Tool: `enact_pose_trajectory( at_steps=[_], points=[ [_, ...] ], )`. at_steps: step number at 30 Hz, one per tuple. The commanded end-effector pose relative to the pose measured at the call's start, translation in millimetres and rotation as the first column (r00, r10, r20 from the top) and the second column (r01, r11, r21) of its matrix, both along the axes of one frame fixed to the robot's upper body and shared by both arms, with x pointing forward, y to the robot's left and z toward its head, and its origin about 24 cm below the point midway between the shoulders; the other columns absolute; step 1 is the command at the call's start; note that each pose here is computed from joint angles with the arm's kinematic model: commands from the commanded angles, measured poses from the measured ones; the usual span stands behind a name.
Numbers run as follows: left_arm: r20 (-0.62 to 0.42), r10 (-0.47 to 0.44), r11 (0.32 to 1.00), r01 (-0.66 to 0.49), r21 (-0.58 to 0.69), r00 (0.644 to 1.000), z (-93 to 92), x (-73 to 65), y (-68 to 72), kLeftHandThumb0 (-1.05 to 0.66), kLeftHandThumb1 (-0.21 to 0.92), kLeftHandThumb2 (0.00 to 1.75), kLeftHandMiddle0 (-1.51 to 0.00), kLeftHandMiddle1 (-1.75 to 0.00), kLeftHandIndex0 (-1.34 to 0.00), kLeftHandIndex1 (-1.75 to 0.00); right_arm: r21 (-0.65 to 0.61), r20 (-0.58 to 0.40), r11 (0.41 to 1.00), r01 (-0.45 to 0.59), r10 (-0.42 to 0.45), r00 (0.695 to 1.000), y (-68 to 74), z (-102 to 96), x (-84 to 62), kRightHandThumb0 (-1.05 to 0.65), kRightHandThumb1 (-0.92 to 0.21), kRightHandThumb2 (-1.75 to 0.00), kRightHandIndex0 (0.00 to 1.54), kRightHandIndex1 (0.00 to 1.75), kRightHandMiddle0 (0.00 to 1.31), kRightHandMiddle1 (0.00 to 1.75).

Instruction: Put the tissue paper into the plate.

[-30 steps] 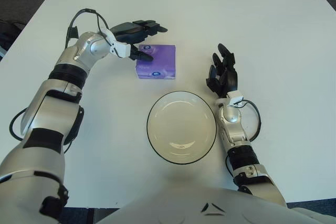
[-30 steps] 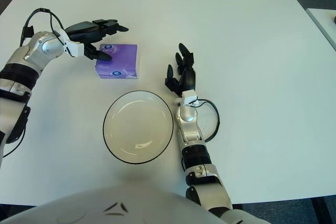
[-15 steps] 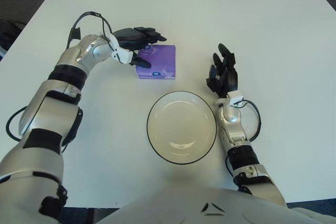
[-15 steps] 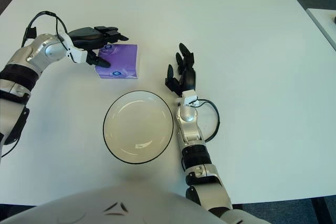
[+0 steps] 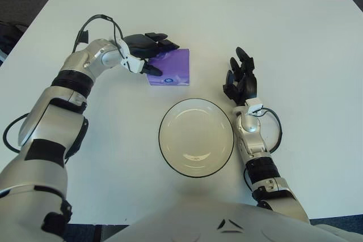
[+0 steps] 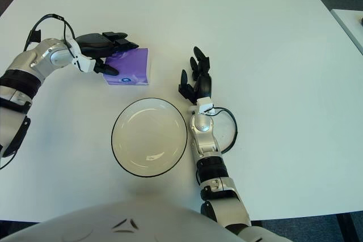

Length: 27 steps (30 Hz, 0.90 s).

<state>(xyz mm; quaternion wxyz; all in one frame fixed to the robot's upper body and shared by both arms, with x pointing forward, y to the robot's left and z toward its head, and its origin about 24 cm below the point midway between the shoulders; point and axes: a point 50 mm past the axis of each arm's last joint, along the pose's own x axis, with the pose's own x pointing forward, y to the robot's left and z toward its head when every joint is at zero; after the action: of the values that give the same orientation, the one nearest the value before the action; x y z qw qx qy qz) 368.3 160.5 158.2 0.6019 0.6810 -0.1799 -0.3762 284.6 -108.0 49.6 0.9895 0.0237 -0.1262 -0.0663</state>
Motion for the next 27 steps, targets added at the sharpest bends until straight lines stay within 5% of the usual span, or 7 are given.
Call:
enact_pose_trajectory(
  at_steps=[1, 27],
  points=[
    [-0.013, -0.004, 0.998, 0.004, 0.065, 1.0, -4.3, -2.5, 4.9, -1.05, 0.92, 0.54, 0.0, 0.0, 0.0, -0.2, -0.03, -0.356, 0.999, 0.04, -0.048, 0.933, -11.8, -74.4, -35.5, -0.73, -0.92, -0.69, 0.28, 0.0, 0.0, 0.48],
    [-0.047, -0.09, 0.985, 0.096, 0.146, 0.995, -12.2, -14.0, -4.2, -1.05, 0.92, 0.55, 0.0, 0.0, 0.0, -0.07, -0.027, -0.356, 0.998, 0.052, -0.058, 0.933, -8.6, -73.5, -35.3, -0.72, -0.92, -0.69, 0.27, 0.0, 0.0, 0.46]
  ],
)
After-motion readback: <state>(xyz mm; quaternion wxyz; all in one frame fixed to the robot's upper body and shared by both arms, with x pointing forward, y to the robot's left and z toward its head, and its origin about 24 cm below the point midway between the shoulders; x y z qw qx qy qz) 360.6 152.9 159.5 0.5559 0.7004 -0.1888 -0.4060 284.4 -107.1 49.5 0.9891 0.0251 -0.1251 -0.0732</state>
